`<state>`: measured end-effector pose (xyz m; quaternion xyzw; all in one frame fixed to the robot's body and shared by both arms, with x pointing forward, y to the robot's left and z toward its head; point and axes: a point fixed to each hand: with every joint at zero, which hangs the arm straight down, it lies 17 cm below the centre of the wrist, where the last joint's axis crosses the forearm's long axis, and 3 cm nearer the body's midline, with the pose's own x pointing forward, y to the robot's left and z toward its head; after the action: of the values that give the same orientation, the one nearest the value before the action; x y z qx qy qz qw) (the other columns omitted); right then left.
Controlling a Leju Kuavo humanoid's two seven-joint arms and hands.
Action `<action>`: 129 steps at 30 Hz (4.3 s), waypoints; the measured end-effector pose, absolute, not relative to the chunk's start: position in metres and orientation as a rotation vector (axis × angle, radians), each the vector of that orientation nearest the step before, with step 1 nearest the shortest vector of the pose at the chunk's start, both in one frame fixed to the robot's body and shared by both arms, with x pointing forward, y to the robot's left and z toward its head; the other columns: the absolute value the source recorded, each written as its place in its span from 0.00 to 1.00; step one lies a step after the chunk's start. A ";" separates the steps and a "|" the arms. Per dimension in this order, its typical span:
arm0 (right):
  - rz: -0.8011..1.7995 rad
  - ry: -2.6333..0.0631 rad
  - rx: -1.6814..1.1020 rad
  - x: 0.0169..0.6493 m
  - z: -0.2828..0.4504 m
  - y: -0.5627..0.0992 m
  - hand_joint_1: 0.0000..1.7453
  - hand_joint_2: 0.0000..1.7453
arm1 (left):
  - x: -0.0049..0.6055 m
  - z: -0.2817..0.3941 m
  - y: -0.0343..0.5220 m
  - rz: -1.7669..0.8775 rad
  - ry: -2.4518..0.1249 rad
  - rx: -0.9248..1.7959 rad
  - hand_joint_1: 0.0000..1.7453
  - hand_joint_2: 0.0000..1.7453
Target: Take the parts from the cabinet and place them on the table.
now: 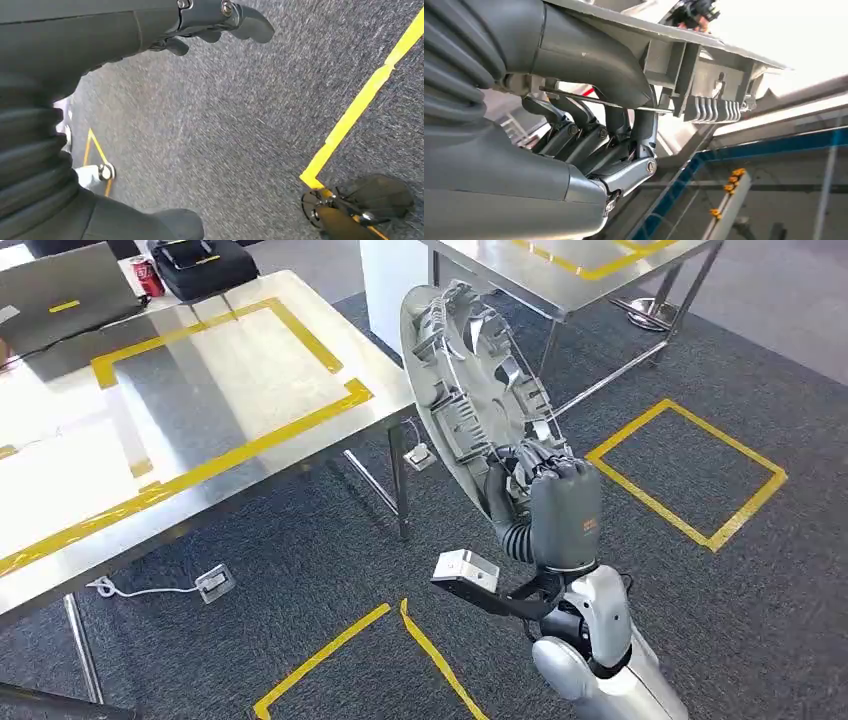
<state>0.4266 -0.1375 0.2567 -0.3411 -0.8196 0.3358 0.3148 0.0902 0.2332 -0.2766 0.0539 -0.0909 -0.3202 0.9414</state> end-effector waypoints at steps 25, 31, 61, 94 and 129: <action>0.899 -2.149 -0.895 0.431 0.253 -0.133 1.00 1.00 | 0.087 -0.277 0.234 -0.654 -0.176 0.116 0.00 1.00; 0.912 -2.144 -0.890 0.430 0.252 -0.129 1.00 1.00 | 0.088 -0.277 0.234 -0.654 -0.173 0.114 0.00 1.00; 0.885 -2.178 -0.888 0.423 0.262 -0.126 1.00 1.00 | 0.087 -0.276 0.230 -0.660 -0.144 0.103 0.00 1.00; 0.877 -2.191 -0.967 0.451 0.306 -0.128 1.00 1.00 | 0.098 -0.273 0.223 -0.693 -0.147 0.093 0.00 1.00; 0.894 -2.199 -0.910 0.454 0.299 -0.118 1.00 1.00 | 0.087 -0.276 0.229 -0.640 -0.151 0.109 0.00 1.00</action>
<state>0.4539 -0.1176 0.2990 -0.3419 -0.8265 0.3359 0.2952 0.0873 0.2294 -0.2763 0.0537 -0.0743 -0.3143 0.9449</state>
